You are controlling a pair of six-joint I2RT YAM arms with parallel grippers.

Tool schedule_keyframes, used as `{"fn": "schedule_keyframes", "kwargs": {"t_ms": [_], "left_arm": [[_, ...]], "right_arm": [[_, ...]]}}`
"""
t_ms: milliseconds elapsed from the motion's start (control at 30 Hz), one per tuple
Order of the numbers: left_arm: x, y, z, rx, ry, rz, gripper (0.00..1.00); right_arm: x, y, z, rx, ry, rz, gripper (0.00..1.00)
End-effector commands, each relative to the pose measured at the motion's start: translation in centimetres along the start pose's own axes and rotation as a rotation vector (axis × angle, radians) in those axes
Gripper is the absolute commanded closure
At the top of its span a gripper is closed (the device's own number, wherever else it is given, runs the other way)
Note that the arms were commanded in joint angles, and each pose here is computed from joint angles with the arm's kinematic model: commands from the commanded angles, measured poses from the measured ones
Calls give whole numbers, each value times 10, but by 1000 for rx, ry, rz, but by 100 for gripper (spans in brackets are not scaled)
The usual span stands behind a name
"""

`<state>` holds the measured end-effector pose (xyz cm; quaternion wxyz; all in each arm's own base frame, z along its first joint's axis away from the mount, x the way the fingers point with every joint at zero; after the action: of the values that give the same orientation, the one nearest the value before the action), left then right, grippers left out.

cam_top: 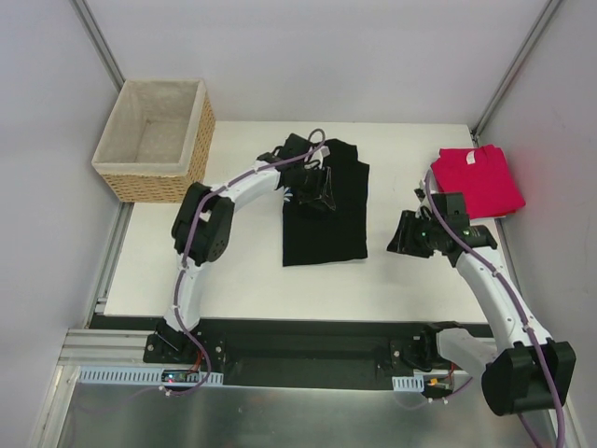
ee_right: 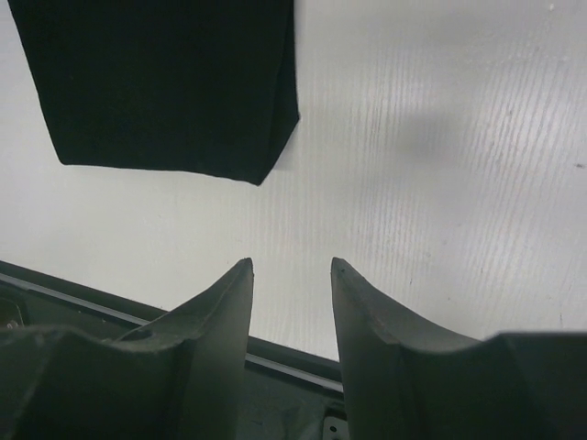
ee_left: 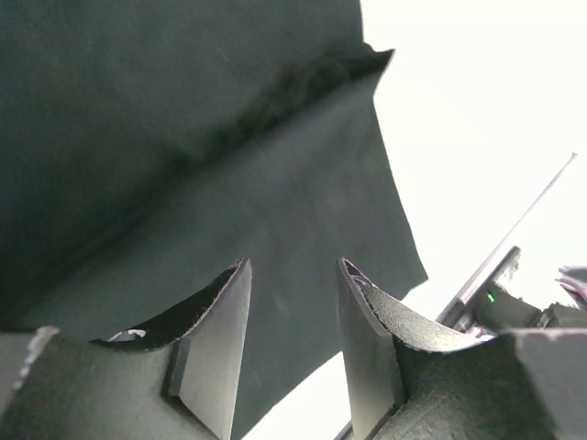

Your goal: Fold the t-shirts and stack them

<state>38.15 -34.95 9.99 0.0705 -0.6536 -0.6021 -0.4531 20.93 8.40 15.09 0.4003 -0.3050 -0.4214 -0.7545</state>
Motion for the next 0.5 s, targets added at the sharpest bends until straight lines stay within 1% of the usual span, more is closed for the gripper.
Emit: {"fn": "schedule_keyframes", "kwargs": {"t_ms": [0,33,100,133,167,200,233,267,333,367,400,433,467], "left_arm": [[82,30,-58,-169,-12,-183,59],[90,24,-58,-175,10,-190,59],[96,14,-54,-178,39,-186,60],[98,0,-50,-165,56,-169,62],[98,-7,-46,-157,69,-160,64],[97,-14,-42,-148,80,-147,65],[93,-31,-35,-126,91,-113,67],[92,-38,-30,-116,108,-100,70],[88,-59,-19,-84,135,-63,74],[87,-65,-16,-67,147,-54,78],[86,-70,-13,-56,161,-47,80],[84,-80,-8,-38,169,-29,83],[84,-83,-7,-26,173,-26,84]], "right_arm": [[6,34,26,65,76,-66,59],[-1,39,28,66,85,-61,60],[-5,44,34,66,112,-54,72],[-8,52,40,65,136,-66,78],[-17,52,42,59,144,-37,87],[-22,53,46,58,165,-16,91],[-25,57,52,73,177,-14,94],[-39,55,51,66,165,34,98],[-47,53,63,92,176,78,99],[-60,47,62,100,154,129,99],[-64,45,64,118,135,145,99],[-68,34,69,154,112,191,99],[-71,37,71,195,83,186,99]]}}
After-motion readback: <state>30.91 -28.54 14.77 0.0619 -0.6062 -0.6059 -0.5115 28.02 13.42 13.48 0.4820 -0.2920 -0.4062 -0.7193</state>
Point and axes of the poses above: each gripper's point midway between its finger pads, its own x axis back along the fingers, its own z axis along the line the jaws close on, y = z × x, the point moved 3 cm from there along x, back along the fingers, and after that the axes turned 12 degrees about -x, right-handed, at the moved point
